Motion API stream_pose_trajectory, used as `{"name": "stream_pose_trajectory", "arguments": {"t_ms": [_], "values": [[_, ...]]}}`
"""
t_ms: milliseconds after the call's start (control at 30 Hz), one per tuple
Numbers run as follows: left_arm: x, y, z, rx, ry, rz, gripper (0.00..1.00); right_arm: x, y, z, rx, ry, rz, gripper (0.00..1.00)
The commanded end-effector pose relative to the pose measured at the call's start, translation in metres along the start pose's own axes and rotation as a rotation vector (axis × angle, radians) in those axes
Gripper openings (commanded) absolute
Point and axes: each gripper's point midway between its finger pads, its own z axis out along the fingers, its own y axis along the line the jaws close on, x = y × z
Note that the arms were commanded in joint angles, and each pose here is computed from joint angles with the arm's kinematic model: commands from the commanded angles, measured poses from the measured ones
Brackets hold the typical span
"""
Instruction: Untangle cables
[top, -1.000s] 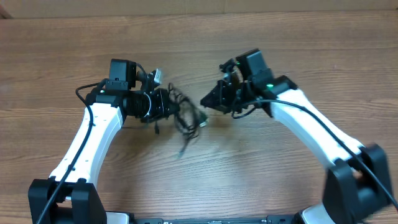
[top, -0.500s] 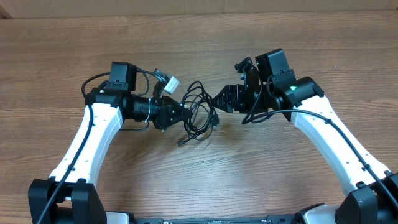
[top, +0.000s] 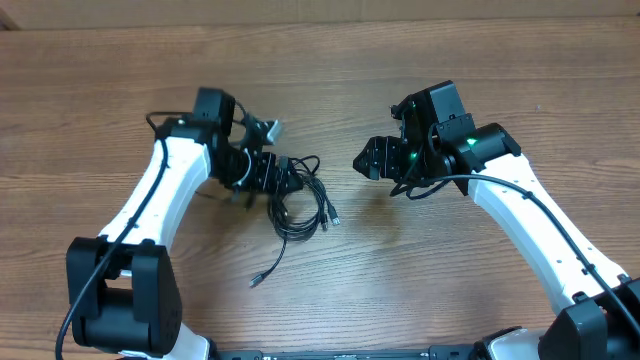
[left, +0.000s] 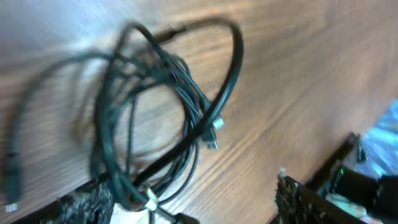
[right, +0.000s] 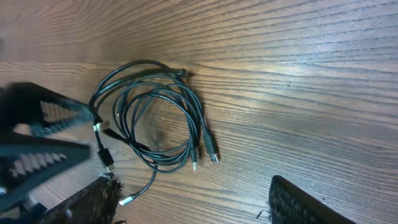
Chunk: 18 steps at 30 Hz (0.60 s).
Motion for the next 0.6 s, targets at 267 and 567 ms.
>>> {"name": "stream_pose_trajectory", "arguments": {"t_ms": [267, 567], "values": [[0.018, 0.014, -0.013, -0.418, 0.066, -0.287, 0.61, -0.002, -0.003, -0.001, 0.014, -0.008, 0.002, 0.76], [0.040, 0.065, 0.041, -0.585, -0.131, -0.661, 0.42, -0.001, -0.005, -0.001, 0.025, -0.009, 0.004, 0.76]]}}
